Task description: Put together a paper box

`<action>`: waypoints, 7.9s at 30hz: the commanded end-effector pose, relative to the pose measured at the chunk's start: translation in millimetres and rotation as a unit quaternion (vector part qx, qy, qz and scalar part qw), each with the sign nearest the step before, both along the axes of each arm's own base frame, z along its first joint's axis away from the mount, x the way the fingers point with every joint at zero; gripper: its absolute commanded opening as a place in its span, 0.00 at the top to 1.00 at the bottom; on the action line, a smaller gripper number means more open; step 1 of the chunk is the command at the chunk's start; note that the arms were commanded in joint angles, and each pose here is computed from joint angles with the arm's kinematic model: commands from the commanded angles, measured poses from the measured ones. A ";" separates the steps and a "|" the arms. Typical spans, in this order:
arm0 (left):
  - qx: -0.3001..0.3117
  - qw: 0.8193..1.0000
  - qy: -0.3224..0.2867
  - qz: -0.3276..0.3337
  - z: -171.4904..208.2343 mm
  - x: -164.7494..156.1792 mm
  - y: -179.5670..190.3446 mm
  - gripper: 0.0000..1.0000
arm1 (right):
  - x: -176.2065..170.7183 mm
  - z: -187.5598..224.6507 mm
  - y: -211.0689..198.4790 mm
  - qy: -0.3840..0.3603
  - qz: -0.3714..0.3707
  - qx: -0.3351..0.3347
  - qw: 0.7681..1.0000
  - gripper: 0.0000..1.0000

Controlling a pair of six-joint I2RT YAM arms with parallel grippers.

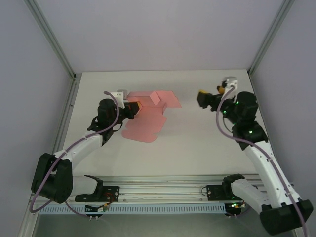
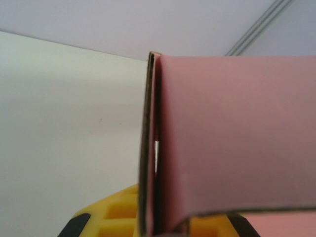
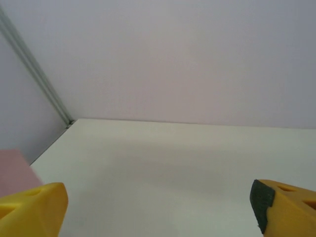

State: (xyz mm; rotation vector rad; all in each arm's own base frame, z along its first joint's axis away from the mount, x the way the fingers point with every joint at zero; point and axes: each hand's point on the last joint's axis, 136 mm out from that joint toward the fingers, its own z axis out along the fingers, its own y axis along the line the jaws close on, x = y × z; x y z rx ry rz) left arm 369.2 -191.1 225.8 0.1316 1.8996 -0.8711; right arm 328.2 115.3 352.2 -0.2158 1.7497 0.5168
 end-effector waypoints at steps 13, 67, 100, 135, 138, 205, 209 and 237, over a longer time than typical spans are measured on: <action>0.001 0.999 0.000 -0.043 5.1 4.9 -17.1 1.00 | -28.6 -25.8 125.6 0.075 0.427 -0.036 0.900 0.32; 0.059 0.996 0.066 0.008 -11.3 5.2 -6.9 1.00 | -23.3 -105.3 237.2 0.157 0.382 -0.154 0.898 0.36; 0.066 0.996 0.057 0.029 15.9 -17.8 -25.7 1.00 | 76.4 -132.0 206.5 0.096 0.027 -0.289 0.952 0.96; 0.046 0.999 0.000 0.001 36.5 -33.1 -27.7 1.00 | 34.7 -118.5 193.7 0.129 0.176 -0.197 0.956 0.73; 0.043 0.999 0.008 0.010 35.5 -31.0 -26.6 1.00 | 48.3 -120.7 181.2 0.133 0.123 -0.218 0.959 0.75; 0.208 0.971 0.053 0.108 6.2 -9.4 -12.3 1.00 | -32.1 -18.8 159.4 0.023 0.179 -0.100 0.979 0.00; 0.247 0.959 0.092 0.107 -10.4 -1.8 5.9 1.00 | -27.6 -14.9 111.3 0.037 0.078 -0.068 0.994 0.00; 0.745 0.577 0.091 -0.322 -177.1 8.7 -64.9 0.95 | -47.6 -96.7 12.1 0.162 -0.065 -0.011 0.985 0.00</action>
